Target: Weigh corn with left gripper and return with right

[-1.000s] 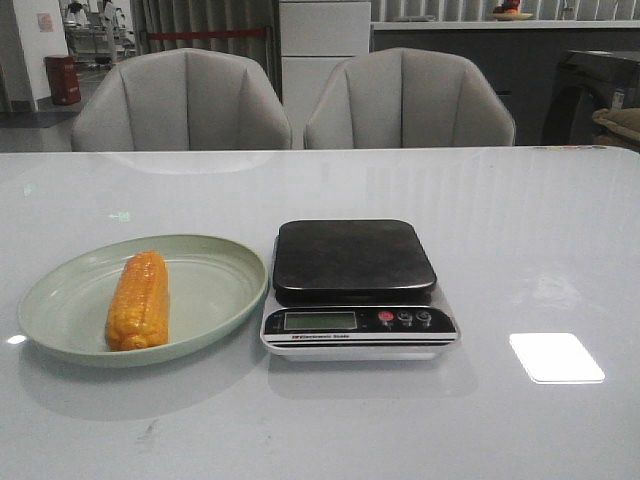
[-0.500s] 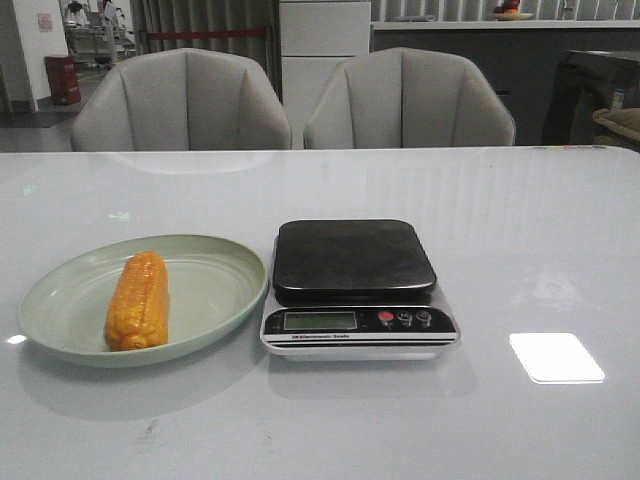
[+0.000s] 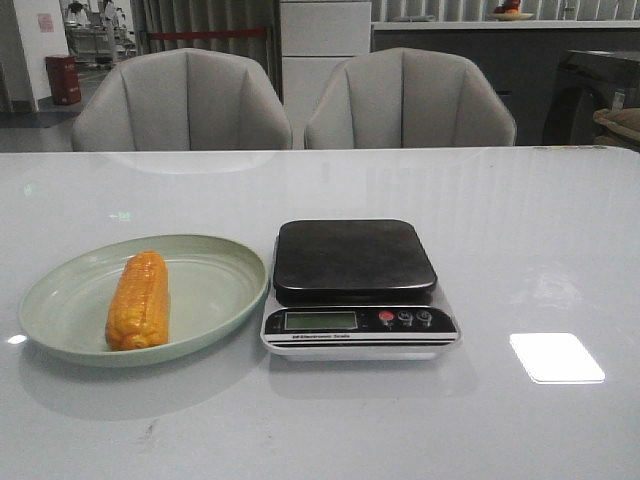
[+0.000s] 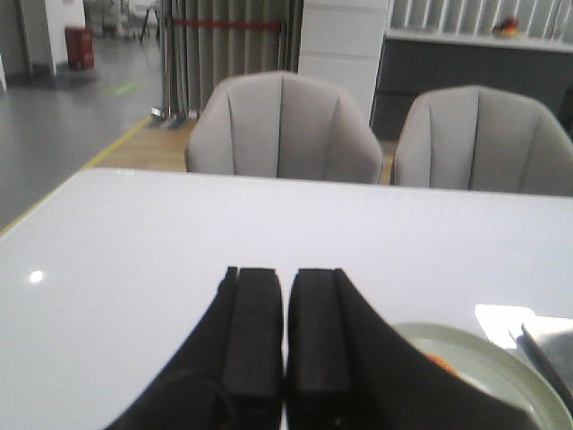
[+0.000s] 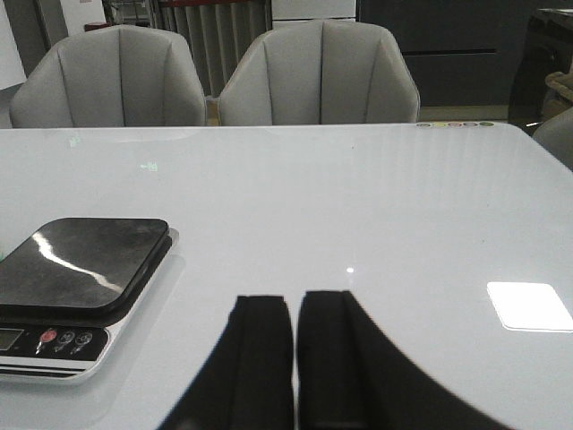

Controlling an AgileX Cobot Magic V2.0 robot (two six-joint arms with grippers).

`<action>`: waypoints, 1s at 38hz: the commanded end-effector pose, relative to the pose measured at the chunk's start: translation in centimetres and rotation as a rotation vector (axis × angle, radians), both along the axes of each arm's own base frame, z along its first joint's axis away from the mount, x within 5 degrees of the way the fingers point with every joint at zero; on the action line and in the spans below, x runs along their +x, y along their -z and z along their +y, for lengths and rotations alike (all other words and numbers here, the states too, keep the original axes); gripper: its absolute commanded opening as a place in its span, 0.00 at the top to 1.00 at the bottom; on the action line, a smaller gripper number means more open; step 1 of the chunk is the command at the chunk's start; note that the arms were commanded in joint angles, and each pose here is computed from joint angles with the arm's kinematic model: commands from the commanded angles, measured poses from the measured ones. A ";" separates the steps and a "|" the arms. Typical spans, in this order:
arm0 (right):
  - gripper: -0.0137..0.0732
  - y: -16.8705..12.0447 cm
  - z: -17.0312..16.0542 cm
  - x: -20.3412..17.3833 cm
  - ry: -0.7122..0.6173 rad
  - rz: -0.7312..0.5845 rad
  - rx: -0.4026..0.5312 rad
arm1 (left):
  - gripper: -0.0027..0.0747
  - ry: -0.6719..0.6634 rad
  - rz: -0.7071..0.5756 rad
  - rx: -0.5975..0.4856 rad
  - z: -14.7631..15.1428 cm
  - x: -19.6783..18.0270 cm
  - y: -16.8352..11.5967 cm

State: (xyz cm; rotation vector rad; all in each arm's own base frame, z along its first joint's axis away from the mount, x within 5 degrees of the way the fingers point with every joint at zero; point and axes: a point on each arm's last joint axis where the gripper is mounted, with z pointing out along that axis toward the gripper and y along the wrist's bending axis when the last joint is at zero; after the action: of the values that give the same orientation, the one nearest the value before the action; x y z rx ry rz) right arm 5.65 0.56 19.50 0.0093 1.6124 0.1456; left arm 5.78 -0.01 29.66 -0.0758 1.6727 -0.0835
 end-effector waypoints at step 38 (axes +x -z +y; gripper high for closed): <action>0.62 -0.4 -0.1 -0.1 0.017 -0.082 -0.009 | 0.28 0.192 0.342 -0.006 -2.6 5.9 -2.0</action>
State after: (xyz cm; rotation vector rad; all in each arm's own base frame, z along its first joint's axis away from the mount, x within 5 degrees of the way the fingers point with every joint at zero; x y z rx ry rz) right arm 5.65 0.56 19.50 0.0093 1.6124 0.1456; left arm 10.60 -1.98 29.91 0.0773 2.0726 -0.1747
